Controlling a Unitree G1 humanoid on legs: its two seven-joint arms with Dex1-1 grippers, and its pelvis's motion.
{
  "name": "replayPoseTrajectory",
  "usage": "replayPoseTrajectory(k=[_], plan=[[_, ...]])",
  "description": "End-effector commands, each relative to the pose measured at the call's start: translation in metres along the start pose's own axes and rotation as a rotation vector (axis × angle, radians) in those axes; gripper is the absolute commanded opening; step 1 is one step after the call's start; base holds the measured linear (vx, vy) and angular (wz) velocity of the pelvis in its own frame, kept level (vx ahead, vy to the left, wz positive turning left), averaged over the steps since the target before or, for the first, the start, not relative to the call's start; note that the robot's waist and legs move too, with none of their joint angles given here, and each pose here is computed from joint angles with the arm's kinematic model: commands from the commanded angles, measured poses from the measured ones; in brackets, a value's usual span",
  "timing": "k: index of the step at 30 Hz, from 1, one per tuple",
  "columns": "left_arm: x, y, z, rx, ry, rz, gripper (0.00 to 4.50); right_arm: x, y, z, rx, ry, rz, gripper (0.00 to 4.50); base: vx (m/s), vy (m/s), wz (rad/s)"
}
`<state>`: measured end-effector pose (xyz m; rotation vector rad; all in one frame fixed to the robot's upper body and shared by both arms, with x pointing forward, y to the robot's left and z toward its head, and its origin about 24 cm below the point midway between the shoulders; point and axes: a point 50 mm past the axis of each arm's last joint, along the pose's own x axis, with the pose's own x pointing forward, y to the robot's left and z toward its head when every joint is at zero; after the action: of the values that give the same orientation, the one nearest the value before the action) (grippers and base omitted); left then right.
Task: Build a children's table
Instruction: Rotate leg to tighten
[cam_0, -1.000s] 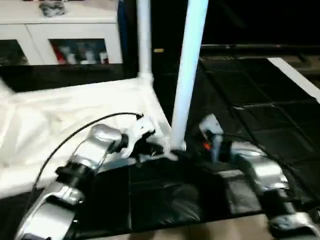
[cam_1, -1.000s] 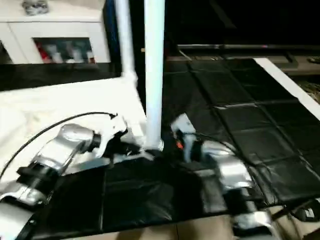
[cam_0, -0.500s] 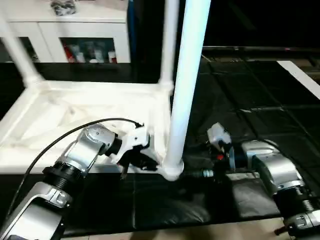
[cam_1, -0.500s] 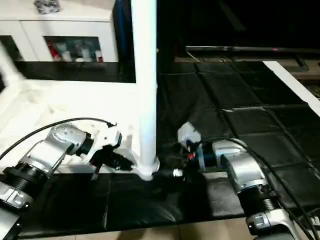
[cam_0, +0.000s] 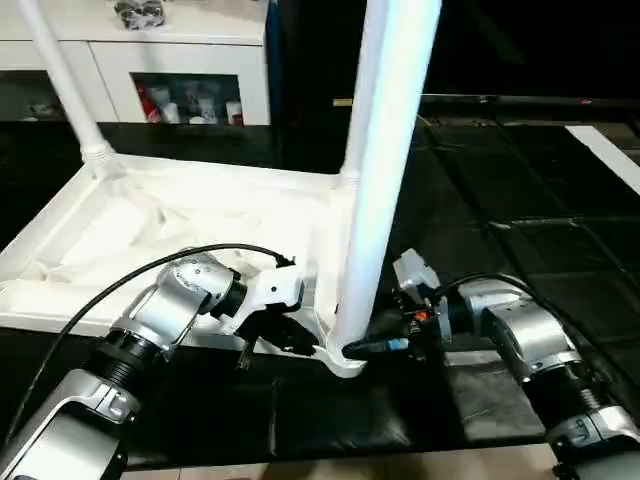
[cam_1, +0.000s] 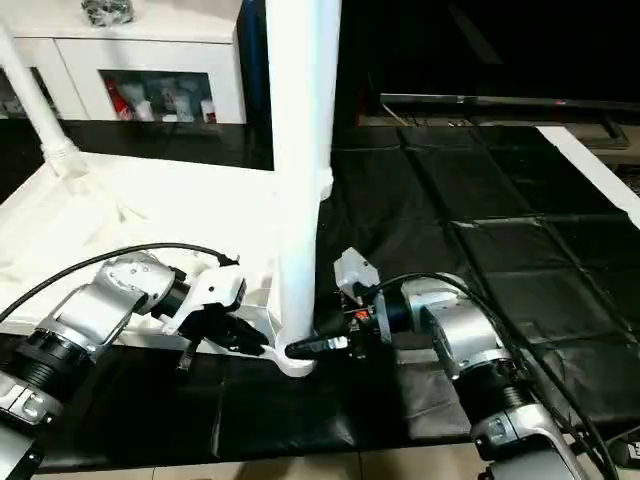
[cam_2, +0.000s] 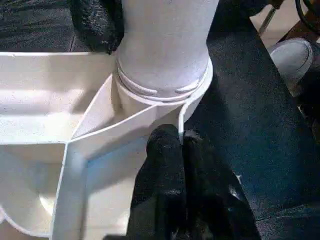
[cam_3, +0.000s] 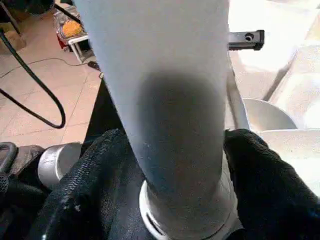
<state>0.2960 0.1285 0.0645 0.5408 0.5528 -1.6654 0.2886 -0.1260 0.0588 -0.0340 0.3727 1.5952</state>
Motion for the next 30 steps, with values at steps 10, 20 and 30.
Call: replayPoseTrajectory(k=[10, 20, 30], plan=[[0.014, -0.008, -0.002, 0.025, 0.041, -0.076, 0.0, 0.0, -0.003, 0.006, -0.009, 0.015, 0.06, 2.12, 0.0, 0.0, 0.0], [0.018, 0.005, 0.001, -0.096, -0.014, 0.075, 0.0, 0.011, 0.002, -0.002, 0.042, -0.029, -0.003, 2.04, 0.0, 0.0, 0.0], [0.036, 0.032, 0.022, -0.307, -0.165, 0.362, 0.0, 0.052, -0.011, -0.006, 0.189, -0.119, -0.44, 1.97, -0.016, 0.001, -0.02]])
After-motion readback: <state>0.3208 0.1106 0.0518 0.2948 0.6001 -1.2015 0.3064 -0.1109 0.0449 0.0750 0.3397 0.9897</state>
